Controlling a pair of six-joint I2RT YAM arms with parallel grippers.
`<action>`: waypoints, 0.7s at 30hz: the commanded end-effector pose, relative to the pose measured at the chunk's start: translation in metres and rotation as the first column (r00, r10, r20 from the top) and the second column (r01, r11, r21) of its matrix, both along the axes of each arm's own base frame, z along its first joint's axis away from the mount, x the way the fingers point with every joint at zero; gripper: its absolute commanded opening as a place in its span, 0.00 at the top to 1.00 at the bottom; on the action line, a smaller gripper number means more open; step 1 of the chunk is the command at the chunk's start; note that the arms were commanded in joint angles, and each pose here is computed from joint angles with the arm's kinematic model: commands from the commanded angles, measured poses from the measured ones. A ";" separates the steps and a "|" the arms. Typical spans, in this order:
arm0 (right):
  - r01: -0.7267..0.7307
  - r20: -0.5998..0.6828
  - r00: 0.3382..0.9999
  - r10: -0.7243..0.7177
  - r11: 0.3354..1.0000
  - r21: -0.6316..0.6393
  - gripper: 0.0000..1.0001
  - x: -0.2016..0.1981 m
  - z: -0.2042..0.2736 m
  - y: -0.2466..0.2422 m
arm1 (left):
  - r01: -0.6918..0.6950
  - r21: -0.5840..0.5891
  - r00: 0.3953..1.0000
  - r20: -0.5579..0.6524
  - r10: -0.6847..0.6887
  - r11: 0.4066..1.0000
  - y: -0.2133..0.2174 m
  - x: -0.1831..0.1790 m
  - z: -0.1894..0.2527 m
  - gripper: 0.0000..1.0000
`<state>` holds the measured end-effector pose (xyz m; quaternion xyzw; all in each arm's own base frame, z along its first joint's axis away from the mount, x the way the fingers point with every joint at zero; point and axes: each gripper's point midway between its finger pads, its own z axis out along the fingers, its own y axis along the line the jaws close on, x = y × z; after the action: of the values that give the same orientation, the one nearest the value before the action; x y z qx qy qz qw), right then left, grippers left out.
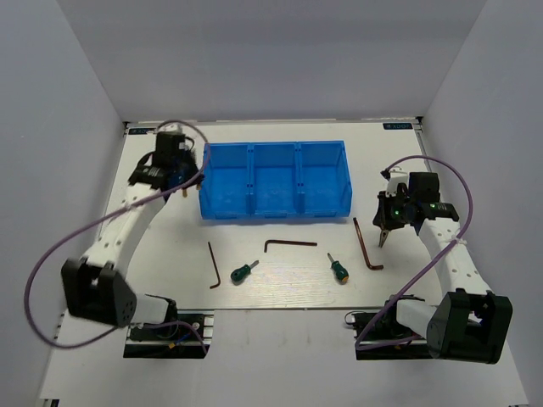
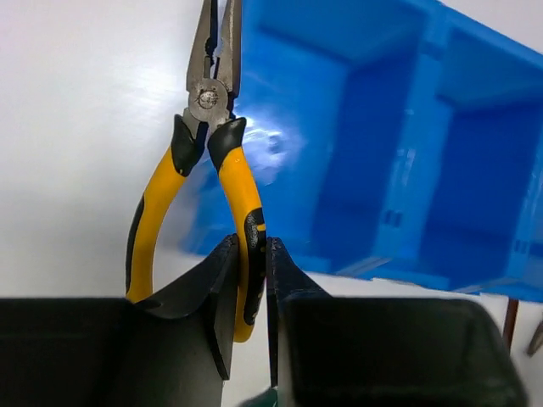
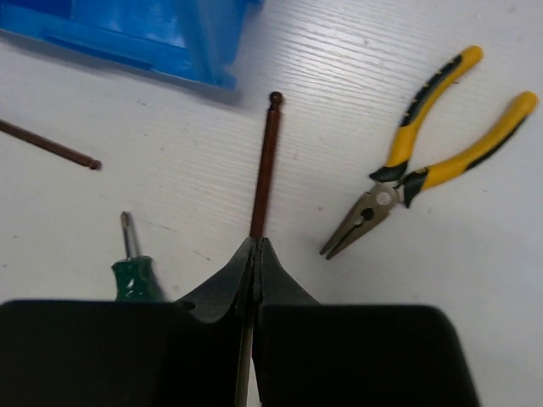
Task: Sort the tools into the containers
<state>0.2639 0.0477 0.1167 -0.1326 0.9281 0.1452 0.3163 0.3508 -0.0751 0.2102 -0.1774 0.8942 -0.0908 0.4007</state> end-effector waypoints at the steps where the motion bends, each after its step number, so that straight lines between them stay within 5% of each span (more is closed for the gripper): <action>1: 0.090 0.058 0.995 -0.084 0.990 -0.105 1.00 0.017 0.012 -0.025 | 0.313 -0.054 0.946 0.102 -0.307 0.948 -0.067 0.048 0.007 1.00; 8: 0.140 0.078 0.989 -0.128 0.977 -0.162 1.00 0.018 0.017 -0.041 | 0.397 0.012 0.911 0.115 -0.396 0.918 -0.102 0.098 0.002 1.00; 11: 0.147 0.070 0.988 -0.137 0.975 -0.164 0.99 0.019 0.015 -0.043 | 0.397 0.028 0.917 0.029 -0.398 0.917 -0.105 0.103 -0.031 1.00; 12: 0.147 0.062 0.988 -0.139 0.976 -0.163 0.80 0.019 0.015 -0.043 | 0.391 0.033 0.920 0.010 -0.391 0.920 -0.104 0.105 -0.040 0.97; 15: 0.158 0.050 0.987 -0.151 0.970 -0.183 0.42 0.022 0.013 -0.048 | 0.379 0.035 0.925 -0.043 -0.377 0.925 -0.105 0.104 -0.060 0.74; 16: 0.154 0.048 0.988 -0.148 0.969 -0.192 0.40 0.025 0.012 -0.050 | 0.372 0.027 0.927 -0.058 -0.370 0.928 -0.104 0.100 -0.066 0.57; 19: 0.173 0.007 0.984 -0.177 0.956 -0.236 0.40 0.029 0.004 -0.060 | 0.367 0.019 0.928 -0.077 -0.364 0.930 -0.103 0.096 -0.076 0.42; 21: 0.191 -0.023 0.979 -0.204 0.946 -0.262 0.44 0.036 -0.002 -0.068 | 0.375 0.019 0.925 -0.077 -0.373 0.927 -0.107 0.094 -0.076 0.42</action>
<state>0.2857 -0.0045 0.1076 -0.0866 0.9539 0.0259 0.2860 0.4423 -0.1765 0.1197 -0.0050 0.9357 -0.1379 0.3246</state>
